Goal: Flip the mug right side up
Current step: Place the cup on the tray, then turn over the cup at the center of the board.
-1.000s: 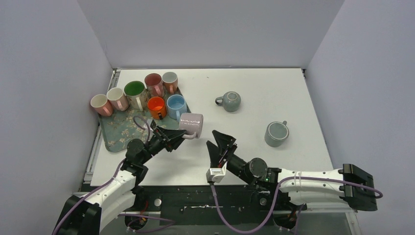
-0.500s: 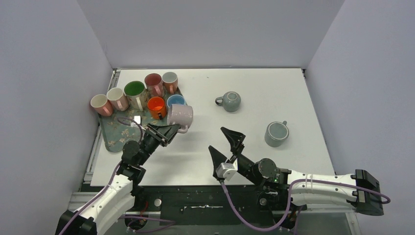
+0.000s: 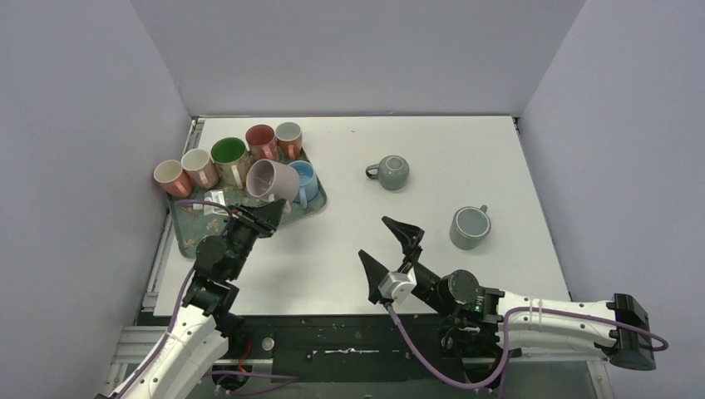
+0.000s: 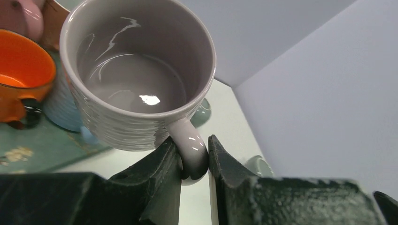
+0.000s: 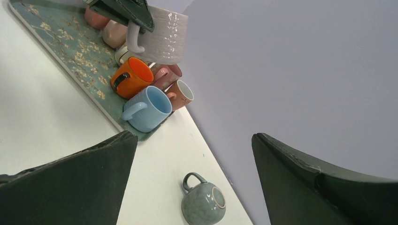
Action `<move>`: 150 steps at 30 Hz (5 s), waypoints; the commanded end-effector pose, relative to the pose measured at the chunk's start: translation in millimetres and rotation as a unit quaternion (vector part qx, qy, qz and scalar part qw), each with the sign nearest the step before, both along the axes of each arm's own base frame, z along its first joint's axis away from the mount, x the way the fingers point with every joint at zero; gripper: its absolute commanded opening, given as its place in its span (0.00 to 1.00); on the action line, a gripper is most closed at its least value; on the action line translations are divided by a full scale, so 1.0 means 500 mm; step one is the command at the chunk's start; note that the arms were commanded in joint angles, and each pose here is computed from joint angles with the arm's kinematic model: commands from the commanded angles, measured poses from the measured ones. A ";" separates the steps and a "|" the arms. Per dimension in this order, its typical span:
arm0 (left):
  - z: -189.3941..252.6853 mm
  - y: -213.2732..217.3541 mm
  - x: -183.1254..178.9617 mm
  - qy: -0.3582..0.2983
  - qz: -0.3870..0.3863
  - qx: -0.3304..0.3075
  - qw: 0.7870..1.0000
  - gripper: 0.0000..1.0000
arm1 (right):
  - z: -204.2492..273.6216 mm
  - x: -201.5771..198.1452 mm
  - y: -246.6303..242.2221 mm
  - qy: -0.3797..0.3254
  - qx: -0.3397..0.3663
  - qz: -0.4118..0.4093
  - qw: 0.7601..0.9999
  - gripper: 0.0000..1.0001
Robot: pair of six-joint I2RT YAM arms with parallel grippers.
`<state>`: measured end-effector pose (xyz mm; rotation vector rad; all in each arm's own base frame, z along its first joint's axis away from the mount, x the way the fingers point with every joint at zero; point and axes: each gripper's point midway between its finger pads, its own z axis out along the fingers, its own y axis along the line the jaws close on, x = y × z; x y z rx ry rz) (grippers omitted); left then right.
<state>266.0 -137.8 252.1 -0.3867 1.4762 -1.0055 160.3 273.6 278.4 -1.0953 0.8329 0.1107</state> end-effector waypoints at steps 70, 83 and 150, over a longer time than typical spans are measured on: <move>-0.246 0.227 0.115 0.184 0.295 0.171 0.922 0.41 | 0.032 0.000 -0.084 0.042 0.071 -0.029 0.996 1.00; -0.167 0.169 0.130 0.155 0.212 0.204 0.943 0.52 | 0.010 0.024 -0.067 0.079 0.094 -0.058 0.991 1.00; -0.040 0.017 -0.028 -0.007 -0.109 0.357 0.928 0.97 | -0.385 0.303 -0.541 0.560 0.309 -0.564 0.522 1.00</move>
